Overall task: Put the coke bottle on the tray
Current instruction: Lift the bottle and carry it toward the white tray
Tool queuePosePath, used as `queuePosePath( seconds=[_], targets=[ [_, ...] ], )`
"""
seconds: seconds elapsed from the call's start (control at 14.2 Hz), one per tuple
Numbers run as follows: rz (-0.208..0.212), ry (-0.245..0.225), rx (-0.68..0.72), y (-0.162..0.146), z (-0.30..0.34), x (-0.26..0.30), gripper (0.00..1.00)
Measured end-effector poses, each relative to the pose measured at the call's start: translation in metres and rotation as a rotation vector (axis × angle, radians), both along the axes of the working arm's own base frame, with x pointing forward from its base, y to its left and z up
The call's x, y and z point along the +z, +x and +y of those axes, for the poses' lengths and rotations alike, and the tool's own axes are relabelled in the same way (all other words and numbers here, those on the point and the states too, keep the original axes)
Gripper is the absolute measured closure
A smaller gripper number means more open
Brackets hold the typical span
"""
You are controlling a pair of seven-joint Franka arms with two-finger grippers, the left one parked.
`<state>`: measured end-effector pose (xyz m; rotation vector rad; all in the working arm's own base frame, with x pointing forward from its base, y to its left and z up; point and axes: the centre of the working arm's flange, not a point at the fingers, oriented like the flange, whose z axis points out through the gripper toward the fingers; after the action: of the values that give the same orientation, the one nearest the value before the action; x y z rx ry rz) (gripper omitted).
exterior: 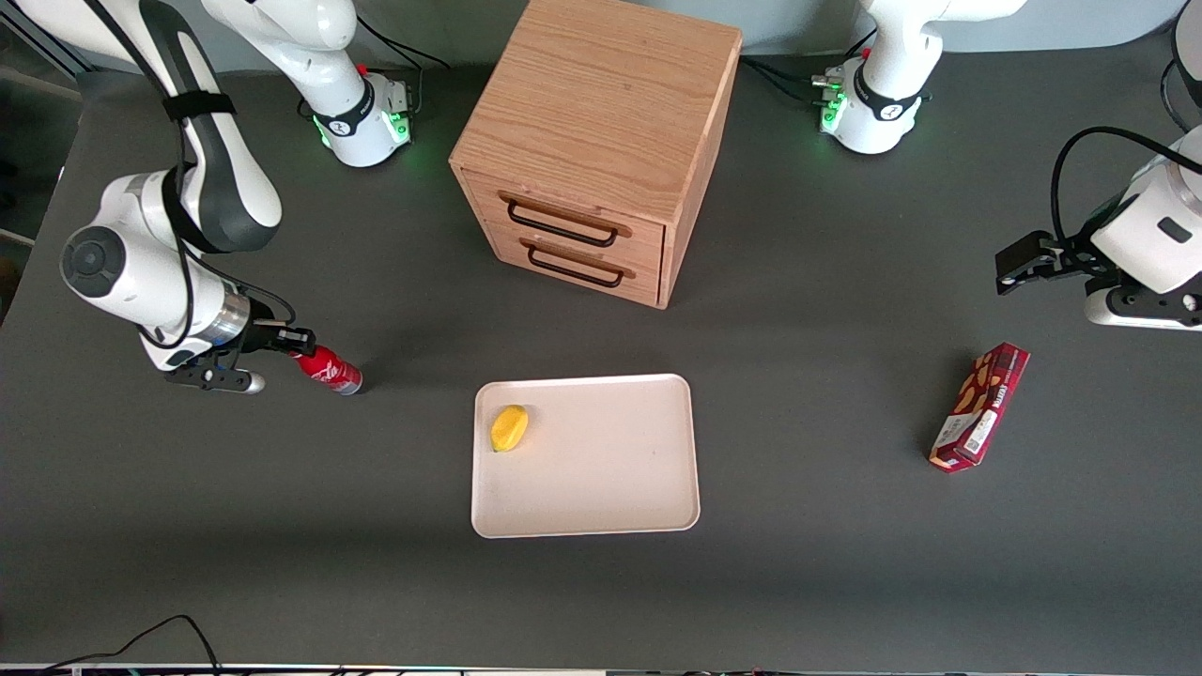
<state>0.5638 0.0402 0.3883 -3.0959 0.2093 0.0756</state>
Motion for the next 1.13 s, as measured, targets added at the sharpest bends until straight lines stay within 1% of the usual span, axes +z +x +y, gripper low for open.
queuePosePath(
  seconds=[0.07,0.28,0.42,0.49,0.63,0.77,0.92,1.06,1.13],
  targets=[
    [-0.027,0.000,0.017,0.009,0.011,0.036,0.68],
    [-0.149,0.010,0.070,0.025,0.045,0.141,0.68],
    [-0.218,0.034,0.108,0.033,0.068,0.180,0.68],
    [-0.235,0.048,0.128,0.040,0.082,0.186,0.68],
    [-0.242,0.061,0.132,0.061,0.115,0.180,0.68],
    [-0.227,0.084,0.123,0.082,0.155,0.158,0.68],
    [-0.186,0.106,0.097,0.102,0.184,0.121,0.68],
    [-0.146,0.106,0.059,0.128,0.201,0.072,0.68],
    [-0.134,0.105,0.048,0.136,0.207,0.055,0.68]
  ],
)
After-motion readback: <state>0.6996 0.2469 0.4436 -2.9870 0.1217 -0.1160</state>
